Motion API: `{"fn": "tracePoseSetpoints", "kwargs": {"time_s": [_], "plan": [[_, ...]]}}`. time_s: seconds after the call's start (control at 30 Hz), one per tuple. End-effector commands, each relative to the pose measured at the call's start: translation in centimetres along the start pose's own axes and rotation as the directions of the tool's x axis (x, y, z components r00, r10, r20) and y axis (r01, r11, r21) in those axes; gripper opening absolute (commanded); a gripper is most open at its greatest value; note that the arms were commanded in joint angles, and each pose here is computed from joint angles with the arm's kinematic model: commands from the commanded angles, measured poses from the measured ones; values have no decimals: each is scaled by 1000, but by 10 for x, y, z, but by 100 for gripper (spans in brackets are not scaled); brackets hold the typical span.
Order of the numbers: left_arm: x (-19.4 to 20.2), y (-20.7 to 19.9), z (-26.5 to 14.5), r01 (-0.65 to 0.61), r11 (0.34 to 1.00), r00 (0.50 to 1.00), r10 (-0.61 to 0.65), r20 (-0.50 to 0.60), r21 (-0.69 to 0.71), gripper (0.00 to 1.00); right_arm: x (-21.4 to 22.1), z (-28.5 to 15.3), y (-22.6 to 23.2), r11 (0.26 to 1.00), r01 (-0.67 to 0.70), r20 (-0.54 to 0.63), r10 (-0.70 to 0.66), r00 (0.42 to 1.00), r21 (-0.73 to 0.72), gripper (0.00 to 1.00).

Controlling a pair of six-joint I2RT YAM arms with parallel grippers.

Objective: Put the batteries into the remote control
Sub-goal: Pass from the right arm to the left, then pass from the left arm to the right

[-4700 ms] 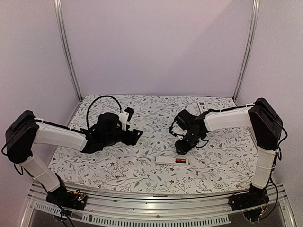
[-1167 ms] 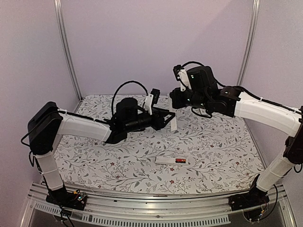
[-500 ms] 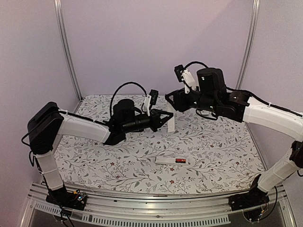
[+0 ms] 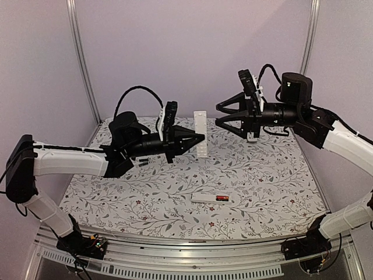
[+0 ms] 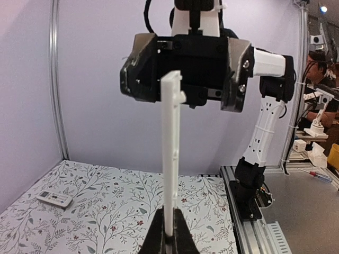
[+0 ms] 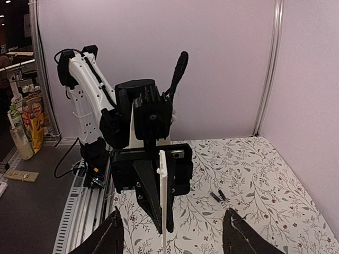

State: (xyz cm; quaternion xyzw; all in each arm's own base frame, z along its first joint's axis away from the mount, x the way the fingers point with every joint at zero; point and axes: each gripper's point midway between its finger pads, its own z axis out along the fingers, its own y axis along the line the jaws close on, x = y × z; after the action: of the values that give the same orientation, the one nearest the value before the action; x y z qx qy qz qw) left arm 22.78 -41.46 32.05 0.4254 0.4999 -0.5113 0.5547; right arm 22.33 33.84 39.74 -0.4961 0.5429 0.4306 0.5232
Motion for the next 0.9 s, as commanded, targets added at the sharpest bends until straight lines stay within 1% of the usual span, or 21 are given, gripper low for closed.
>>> {"fn": "tracePoseSetpoints", "kwargs": {"time_s": [0.0,0.07,0.2,0.27,0.4,0.47,0.6,0.67,0.7,0.73,0.77,0.83,0.87], "plan": [[18,-9,-1,-7,999,998,10,-59,44,0,17,15,19,986,-50,6,52,999,-160,60],[20,-8,0,-2,999,998,5,-66,48,0,18,20,22,983,-67,17,71,997,-171,56],[22,-9,2,6,998,997,-2,-76,56,0,25,30,25,975,-106,-2,108,994,-195,42],[22,-9,3,6,998,997,-2,-77,57,0,30,35,26,973,-119,-17,118,993,-196,37],[26,-8,5,15,998,996,-9,-91,57,0,34,40,22,973,-140,-25,137,990,-185,20],[26,-8,5,16,998,996,-11,-91,58,0,37,42,18,973,-159,-33,156,987,-164,15],[26,-4,5,16,999,995,-13,-95,35,0,39,43,9,978,-174,-36,171,985,-113,7],[28,3,5,15,1000,995,-16,-101,-4,0,42,44,2,972,-222,-42,220,975,-71,1],[29,8,5,17,999,994,-21,-107,-34,2,43,45,-1,970,-238,-44,236,971,-54,0],[30,13,4,16,998,994,-23,-110,-64,10,44,45,-3,968,-248,-44,246,968,-37,0],[30,18,3,12,995,994,-22,-111,-95,24,46,45,-8,964,-265,-42,264,964,-10,0],[31,30,-1,0,985,994,-20,-111,-175,64,46,44,-17,956,-288,-30,290,957,51,0],[31,37,-5,-6,974,994,-19,-108,-226,78,46,42,-29,942,-313,-11,317,948,121,0]]}}
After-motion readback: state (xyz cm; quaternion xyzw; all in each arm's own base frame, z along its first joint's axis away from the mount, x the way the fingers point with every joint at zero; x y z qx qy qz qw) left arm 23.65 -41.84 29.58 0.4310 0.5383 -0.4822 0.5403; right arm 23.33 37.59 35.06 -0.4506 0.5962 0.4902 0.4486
